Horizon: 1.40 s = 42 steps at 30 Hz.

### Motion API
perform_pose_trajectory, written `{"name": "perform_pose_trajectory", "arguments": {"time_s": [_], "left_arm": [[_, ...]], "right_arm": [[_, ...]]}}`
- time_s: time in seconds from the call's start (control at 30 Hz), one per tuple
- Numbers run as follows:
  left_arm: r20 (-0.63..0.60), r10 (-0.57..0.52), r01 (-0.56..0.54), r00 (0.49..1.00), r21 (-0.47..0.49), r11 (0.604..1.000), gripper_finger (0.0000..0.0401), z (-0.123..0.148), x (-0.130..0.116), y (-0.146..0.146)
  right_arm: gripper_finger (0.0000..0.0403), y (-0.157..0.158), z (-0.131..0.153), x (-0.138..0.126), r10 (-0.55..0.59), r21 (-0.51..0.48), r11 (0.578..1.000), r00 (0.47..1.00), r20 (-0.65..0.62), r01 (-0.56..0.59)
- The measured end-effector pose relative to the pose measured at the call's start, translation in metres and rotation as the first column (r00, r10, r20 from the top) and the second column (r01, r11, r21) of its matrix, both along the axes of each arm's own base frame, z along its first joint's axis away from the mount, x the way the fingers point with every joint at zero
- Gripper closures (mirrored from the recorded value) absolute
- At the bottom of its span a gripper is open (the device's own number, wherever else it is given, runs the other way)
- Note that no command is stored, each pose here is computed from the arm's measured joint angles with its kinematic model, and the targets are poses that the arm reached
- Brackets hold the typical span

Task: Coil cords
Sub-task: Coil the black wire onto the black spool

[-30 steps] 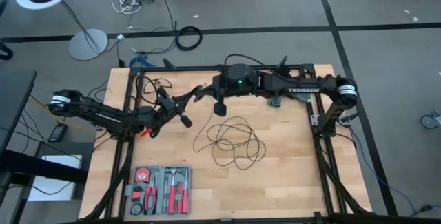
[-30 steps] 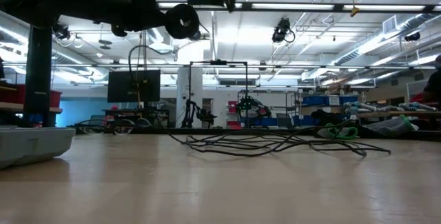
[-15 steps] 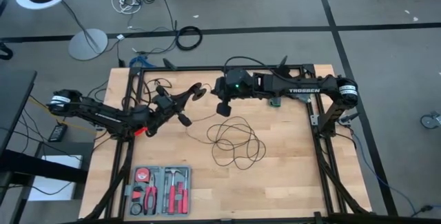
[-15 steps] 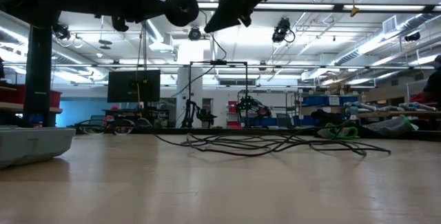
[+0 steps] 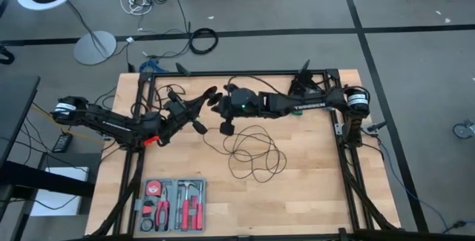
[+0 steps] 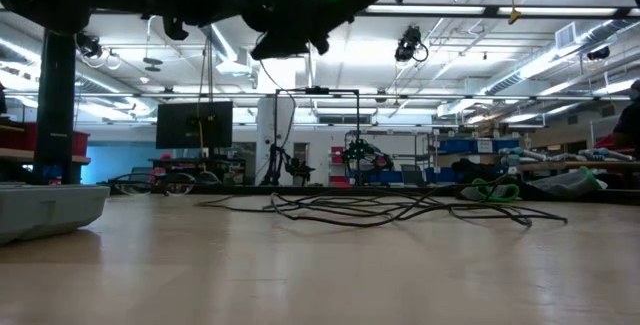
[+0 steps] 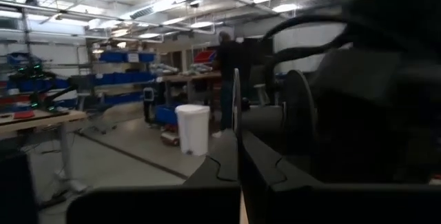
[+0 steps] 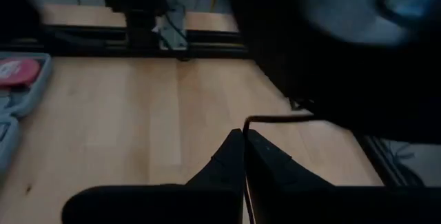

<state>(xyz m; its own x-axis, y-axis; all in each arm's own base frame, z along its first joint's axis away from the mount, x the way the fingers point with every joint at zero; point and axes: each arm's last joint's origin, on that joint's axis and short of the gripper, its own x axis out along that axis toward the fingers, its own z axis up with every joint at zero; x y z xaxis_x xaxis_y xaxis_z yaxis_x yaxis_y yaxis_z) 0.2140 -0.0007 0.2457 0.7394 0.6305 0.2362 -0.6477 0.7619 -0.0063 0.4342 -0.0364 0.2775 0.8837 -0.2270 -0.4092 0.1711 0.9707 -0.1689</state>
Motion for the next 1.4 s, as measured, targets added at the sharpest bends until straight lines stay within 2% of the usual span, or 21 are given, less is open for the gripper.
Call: {"name": "perform_pose_trajectory", "arguments": {"time_s": [0.1, 0.27, 0.53, 0.63, 0.8, 1.0, 1.13, 1.4], "left_arm": [[-0.045, 0.016, -0.016, 0.999, 0.000, 1.000, 0.0401, -0.004, 0.001, 0.000], [-0.051, 0.024, -0.024, 0.998, -0.002, 1.000, 0.0401, -0.004, 0.001, 0.000], [-0.113, 0.059, -0.060, 0.992, -0.003, 0.998, 0.0401, -0.010, 0.002, 0.001], [-0.108, 0.063, -0.063, 0.992, -0.005, 0.998, 0.0401, -0.009, 0.002, 0.001], [-0.065, 0.052, -0.053, 0.997, -0.007, 0.999, 0.0401, -0.006, 0.001, 0.001], [-0.037, 0.037, -0.037, 0.999, 0.006, 0.999, 0.0401, -0.003, 0.000, 0.001], [-0.037, 0.037, -0.036, 0.999, 0.007, 0.999, 0.0401, -0.003, 0.000, 0.001], [-0.004, 0.042, -0.042, 0.999, 0.000, 0.999, 0.0401, 0.000, -0.001, 0.001]], "right_arm": [[0.0398, 0.009, 0.005, 0.003, 0.039, -0.043, 0.998, 0.998, 0.051, -0.037], [0.0397, 0.016, 0.014, 0.006, 0.066, -0.080, 0.995, 0.989, 0.133, -0.056], [0.0397, 0.020, 0.014, 0.006, 0.075, -0.080, 0.995, 0.988, 0.134, -0.064], [0.0397, 0.020, 0.012, 0.005, 0.075, -0.074, 0.995, 0.992, 0.104, -0.067], [0.0398, 0.020, 0.000, 0.000, 0.050, -0.011, 0.999, 0.999, -0.014, -0.050], [0.0395, 0.018, -0.006, -0.003, 0.022, 0.030, 0.999, 0.997, -0.080, -0.019], [0.0395, 0.018, -0.013, -0.005, 0.021, 0.033, 0.999, 0.996, -0.082, -0.018], [0.0384, 0.020, -0.045, -0.013, 0.003, 0.108, 0.994, 0.995, -0.098, 0.008]]}}
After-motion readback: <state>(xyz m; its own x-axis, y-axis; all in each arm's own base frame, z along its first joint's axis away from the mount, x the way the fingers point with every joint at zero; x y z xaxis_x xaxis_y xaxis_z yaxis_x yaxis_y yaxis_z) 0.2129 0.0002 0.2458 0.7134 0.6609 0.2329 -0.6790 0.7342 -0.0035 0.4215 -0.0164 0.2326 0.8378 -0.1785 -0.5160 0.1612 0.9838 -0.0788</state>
